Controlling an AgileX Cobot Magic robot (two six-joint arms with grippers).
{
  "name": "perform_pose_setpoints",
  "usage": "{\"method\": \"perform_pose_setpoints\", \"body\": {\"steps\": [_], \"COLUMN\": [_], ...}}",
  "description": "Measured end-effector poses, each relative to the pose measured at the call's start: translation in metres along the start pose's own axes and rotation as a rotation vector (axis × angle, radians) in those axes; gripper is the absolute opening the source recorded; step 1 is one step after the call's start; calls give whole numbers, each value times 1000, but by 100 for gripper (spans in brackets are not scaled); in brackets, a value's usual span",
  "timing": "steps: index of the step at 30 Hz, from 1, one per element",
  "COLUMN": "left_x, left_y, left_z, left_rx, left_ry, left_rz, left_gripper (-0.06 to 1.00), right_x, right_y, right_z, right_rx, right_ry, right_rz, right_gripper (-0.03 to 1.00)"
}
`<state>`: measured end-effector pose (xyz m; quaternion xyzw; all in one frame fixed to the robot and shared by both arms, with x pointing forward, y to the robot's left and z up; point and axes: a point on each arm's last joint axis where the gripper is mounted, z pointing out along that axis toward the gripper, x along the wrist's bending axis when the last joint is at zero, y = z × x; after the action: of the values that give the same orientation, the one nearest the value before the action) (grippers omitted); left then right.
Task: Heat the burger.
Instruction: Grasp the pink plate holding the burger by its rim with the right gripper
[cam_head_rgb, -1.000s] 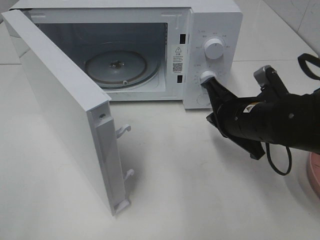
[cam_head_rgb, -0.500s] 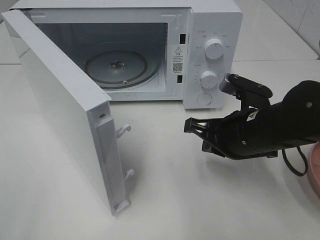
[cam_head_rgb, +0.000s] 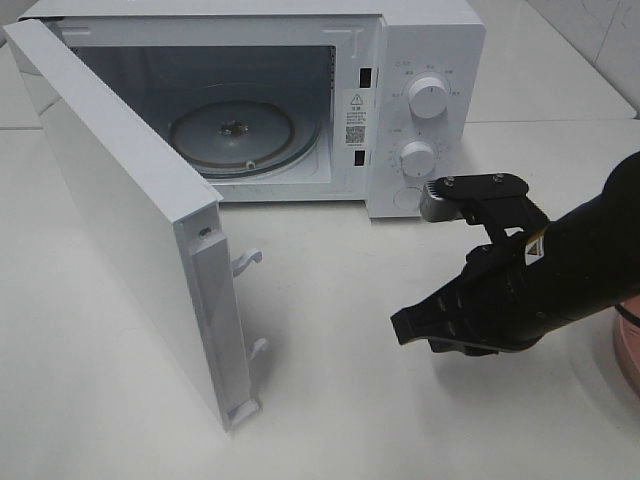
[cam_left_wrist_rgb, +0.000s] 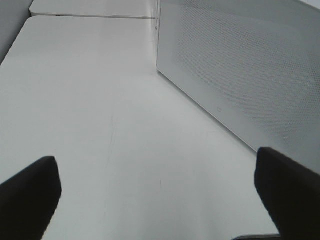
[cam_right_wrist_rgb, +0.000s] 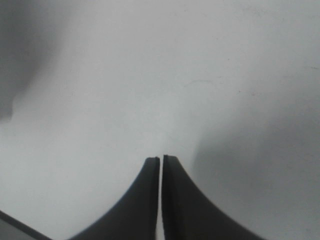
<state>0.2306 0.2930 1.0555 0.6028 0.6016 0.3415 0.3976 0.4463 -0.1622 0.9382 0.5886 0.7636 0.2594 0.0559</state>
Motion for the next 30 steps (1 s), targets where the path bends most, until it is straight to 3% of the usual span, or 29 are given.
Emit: {"method": "perform_pose_setpoints", "body": {"steps": [10,19,24,25,27,29,30], "left_x": [0,0,0,0,0,0,0], "left_y": [0,0,0,0,0,0,0], "left_z": [0,0,0,0,0,0,0], "left_rx": [0,0,0,0,0,0,0], "left_ry": [0,0,0,0,0,0,0], "left_rz": [0,0,0,0,0,0,0], "left_gripper": [97,97,97,97,97,97,97], "right_x": [-5,-42,-57,-63,-66,-74,-74], "right_y": [-6,-13,-17,-18,-18,-18,-18], "right_z": [-25,-46,-51,-53,-54,-56,-56], "right_rx": [65,190,247,261,268,273,273], "right_ry": [-24,-143,-200,-225,-237,-279,-279], "right_rz": [-113,-84,-82,-82,-87,-113,-113], "right_gripper": [6,11,21,30,34,57,57]}}
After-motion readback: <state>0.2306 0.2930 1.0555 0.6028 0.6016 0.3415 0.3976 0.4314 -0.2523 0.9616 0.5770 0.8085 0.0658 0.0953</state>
